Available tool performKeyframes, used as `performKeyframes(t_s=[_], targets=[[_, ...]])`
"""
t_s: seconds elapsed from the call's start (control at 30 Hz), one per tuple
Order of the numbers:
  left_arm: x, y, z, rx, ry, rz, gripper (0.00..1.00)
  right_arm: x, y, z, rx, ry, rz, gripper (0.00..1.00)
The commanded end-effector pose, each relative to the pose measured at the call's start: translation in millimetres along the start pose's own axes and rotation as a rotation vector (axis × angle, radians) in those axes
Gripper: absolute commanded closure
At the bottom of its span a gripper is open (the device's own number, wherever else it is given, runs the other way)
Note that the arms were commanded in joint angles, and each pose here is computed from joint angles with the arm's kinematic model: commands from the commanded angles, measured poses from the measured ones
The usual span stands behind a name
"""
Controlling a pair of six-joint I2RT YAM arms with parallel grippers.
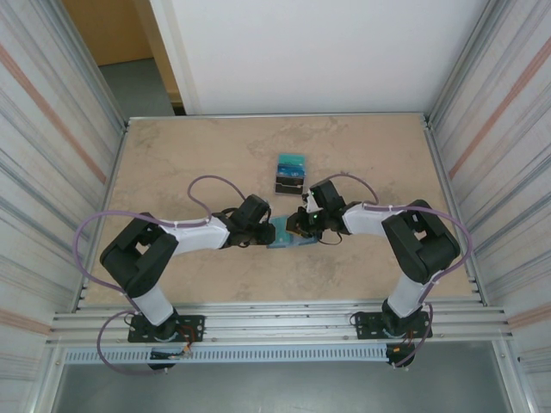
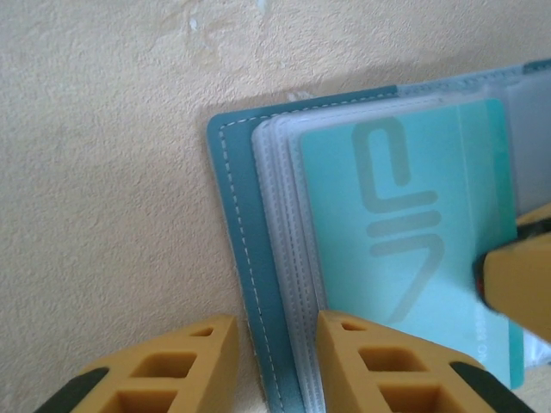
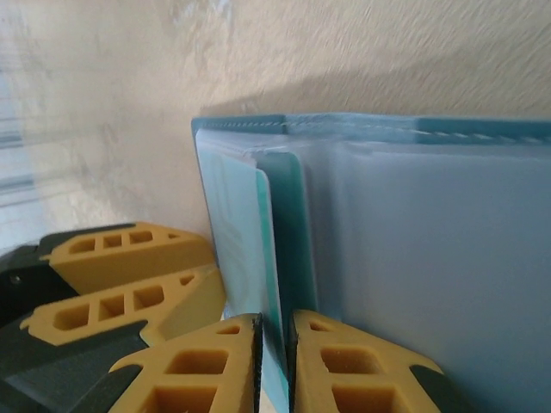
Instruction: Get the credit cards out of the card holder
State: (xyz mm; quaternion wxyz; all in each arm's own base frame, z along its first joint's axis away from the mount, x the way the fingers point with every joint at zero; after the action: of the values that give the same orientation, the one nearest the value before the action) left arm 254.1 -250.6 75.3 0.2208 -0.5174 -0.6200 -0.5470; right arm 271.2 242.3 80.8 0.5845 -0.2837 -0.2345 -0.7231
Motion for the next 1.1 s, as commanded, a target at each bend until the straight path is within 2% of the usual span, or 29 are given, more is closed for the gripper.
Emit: performKeyframes(t_s=[0.0,0.23,0.8,1.07], targets=[[0,-10,-4,-0.014,0.0,0.056,0.69,-6,-11,12,0.026,0.081,0.064,0.82],[1,-12,-1,-0.011,0.022,0.062,0.7,-9,-9,9,0.011,0.1,0.064,0.82],[-1,-14,1,-0.003,0.042,0.08,0.7,22,-1,10,-0.004,0.132,0.003,0.79],[-2,-15,3,-0.003,0.048,0.083,0.7,23,-1,9,-0.007,0.129,-0.001,0.83]])
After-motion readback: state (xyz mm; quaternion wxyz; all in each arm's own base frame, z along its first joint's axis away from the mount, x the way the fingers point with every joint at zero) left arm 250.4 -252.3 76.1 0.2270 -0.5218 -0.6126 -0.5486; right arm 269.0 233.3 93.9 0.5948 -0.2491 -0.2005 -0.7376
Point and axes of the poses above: each hand's point on the last joint's axis, 136 mm out from that joint toward the fingers, its own x axis back along the fingers, its own z axis along the line the jaws close on, y = z × x, the point moved 6 cm from there along x, back along the fingers, and after that the axes turned 6 degrees about -x, right-handed, at the moved point
